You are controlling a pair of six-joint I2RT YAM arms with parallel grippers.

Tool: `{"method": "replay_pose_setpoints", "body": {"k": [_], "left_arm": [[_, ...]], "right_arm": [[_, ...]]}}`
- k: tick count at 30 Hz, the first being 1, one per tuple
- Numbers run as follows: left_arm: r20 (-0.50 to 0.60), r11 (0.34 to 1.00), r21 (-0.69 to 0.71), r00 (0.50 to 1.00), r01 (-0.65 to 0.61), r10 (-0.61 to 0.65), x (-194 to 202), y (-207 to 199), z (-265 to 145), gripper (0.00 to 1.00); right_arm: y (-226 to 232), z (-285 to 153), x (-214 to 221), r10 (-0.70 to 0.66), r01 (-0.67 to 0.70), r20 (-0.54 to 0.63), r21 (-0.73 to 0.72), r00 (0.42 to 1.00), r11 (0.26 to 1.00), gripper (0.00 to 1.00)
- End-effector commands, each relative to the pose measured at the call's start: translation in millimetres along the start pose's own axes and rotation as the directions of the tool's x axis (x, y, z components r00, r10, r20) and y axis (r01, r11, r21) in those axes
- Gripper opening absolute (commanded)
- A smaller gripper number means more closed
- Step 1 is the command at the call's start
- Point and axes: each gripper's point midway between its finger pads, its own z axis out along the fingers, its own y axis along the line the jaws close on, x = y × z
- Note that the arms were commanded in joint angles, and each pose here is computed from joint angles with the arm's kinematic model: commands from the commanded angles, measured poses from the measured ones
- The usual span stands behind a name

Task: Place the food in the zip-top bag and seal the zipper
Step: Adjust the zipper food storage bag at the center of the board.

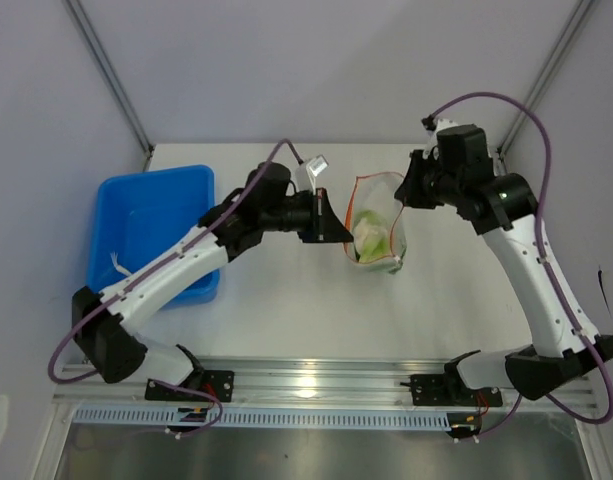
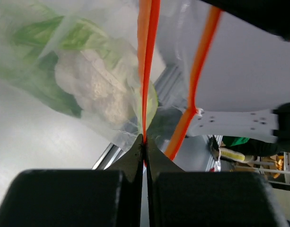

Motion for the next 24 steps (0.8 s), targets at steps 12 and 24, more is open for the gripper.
{"method": "replay_pose_setpoints", "body": {"k": [12,24], "left_arm": [[-0.061,0.995,0.069,0.995,0.079,-0.075,52,22,9,0.01],[0.100,0.996,0.005,0.991,-0.089,0.088,-17,-26,-18,0.00]], "right_arm": [[10,9,40,0.054,-0.056,-0.023,-0.096,0.998,0.994,0.00],[8,-19,-1,-0.042,0.041,0.082,0.006,0.996,0.999,0.00]]}}
